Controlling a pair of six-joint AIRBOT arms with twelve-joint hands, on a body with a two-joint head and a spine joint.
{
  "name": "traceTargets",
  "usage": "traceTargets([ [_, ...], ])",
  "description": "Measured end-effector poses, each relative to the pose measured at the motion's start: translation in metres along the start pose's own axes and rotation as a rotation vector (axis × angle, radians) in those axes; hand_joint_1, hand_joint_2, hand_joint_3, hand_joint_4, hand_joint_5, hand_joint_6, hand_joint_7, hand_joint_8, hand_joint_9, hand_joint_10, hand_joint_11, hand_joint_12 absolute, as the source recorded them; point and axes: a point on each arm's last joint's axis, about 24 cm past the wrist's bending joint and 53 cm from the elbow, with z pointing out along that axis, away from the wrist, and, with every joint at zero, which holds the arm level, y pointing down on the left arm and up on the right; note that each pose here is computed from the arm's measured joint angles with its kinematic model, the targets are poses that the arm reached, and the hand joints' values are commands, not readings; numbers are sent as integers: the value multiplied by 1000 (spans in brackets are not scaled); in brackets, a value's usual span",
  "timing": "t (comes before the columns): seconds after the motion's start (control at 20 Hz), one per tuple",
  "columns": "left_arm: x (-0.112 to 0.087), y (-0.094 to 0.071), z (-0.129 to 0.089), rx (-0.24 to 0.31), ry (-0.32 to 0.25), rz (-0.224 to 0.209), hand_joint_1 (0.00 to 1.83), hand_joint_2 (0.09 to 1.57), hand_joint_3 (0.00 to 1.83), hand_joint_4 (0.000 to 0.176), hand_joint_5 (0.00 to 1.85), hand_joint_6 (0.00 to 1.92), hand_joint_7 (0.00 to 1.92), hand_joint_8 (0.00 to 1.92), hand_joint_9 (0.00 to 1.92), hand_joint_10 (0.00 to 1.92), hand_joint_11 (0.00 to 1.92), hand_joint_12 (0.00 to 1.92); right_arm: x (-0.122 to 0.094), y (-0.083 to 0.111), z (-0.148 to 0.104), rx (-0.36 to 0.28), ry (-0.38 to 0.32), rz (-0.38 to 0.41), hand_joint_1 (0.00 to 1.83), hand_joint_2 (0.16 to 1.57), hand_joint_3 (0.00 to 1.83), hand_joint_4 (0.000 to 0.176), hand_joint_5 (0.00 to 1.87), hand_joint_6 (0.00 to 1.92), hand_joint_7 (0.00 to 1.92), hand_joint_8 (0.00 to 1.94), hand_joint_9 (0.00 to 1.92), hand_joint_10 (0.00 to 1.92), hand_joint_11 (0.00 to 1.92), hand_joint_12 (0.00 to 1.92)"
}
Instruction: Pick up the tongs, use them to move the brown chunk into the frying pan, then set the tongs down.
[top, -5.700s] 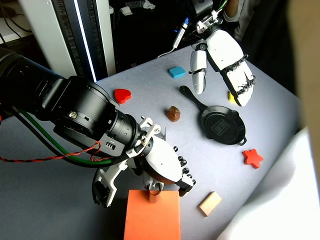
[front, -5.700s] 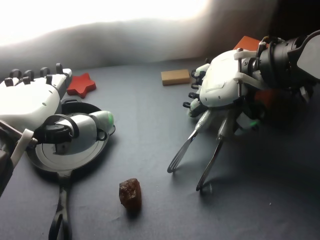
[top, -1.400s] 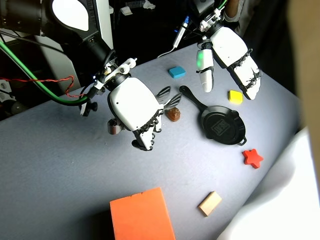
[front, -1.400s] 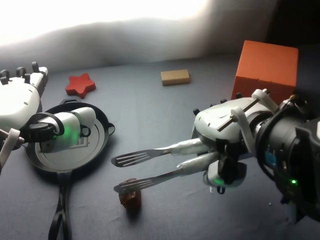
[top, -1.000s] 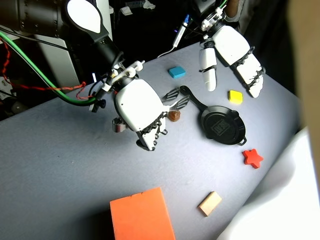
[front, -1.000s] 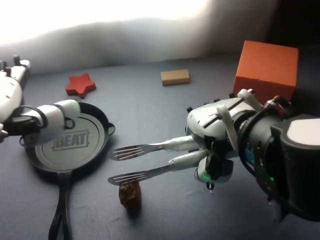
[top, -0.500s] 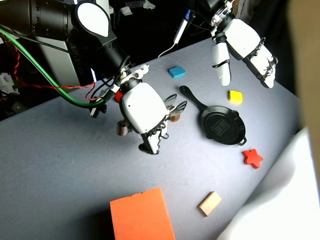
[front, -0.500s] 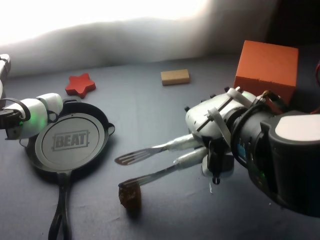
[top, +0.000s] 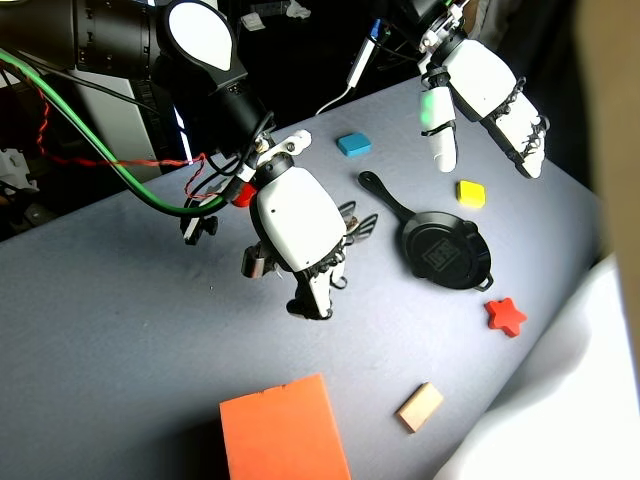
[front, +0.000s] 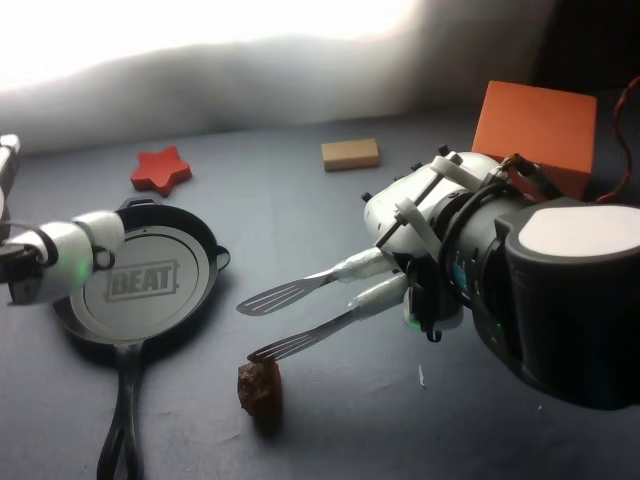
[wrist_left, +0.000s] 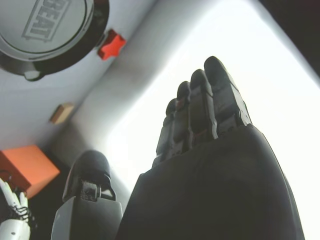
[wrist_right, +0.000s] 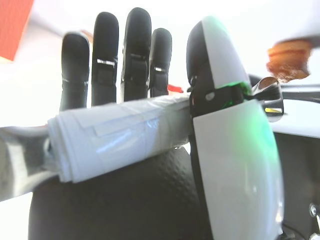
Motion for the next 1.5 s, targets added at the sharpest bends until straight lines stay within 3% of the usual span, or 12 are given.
traceTargets([
  [0.15,0,2,-1,0,-2,-3,0,1238,0,14,4,0,123,1,130,3,0,463,2,4,-1,-6,12,6,1052,1172,0,0,730,477,995,29,676,718,383,1562],
  [0.35,0,2,-1,-2,0,-3,0,1241,1,8,9,3,131,4,128,5,0,437,6,5,-3,-2,39,11,1055,1165,0,0,731,472,1000,30,692,709,400,1547],
  [0.4,0,2,-1,-2,0,-3,0,1237,0,16,7,2,123,1,123,2,0,435,7,6,-3,-3,42,8,1062,1162,0,0,736,472,1005,31,692,705,397,1547],
  [0.5,0,3,-1,-5,1,-5,0,1243,2,6,22,8,125,2,126,3,0,431,13,8,-6,-9,60,10,1049,1170,0,0,731,471,996,26,690,703,387,1552],
  [0.6,1,4,-2,-9,1,-3,0,1236,0,8,19,2,133,2,128,2,0,482,16,12,-7,-17,67,8,1038,1171,0,0,734,476,1002,29,700,709,396,1559],
  [0.85,2,8,-4,-25,5,-9,0,1246,2,4,25,4,136,2,133,2,0,458,17,14,-7,-20,67,13,1049,1164,0,0,728,487,1004,28,687,718,389,1574],
  [1.05,3,7,-6,-25,6,-9,0,1242,1,14,25,6,133,1,130,2,0,467,26,12,-6,-17,73,-1,1032,1179,1,0,709,495,994,22,670,721,371,1575],
  [1.35,4,7,-7,-26,10,-11,0,1251,1,6,34,2,129,2,131,1,0,454,31,7,-4,-2,73,-2,1063,1163,0,0,708,499,990,19,669,716,380,1571],
  [1.5,4,7,-7,-26,10,-11,0,1241,0,13,26,1,139,2,133,1,0,473,31,8,-3,-4,71,2,1066,1162,0,0,706,505,993,20,670,725,378,1576],
])
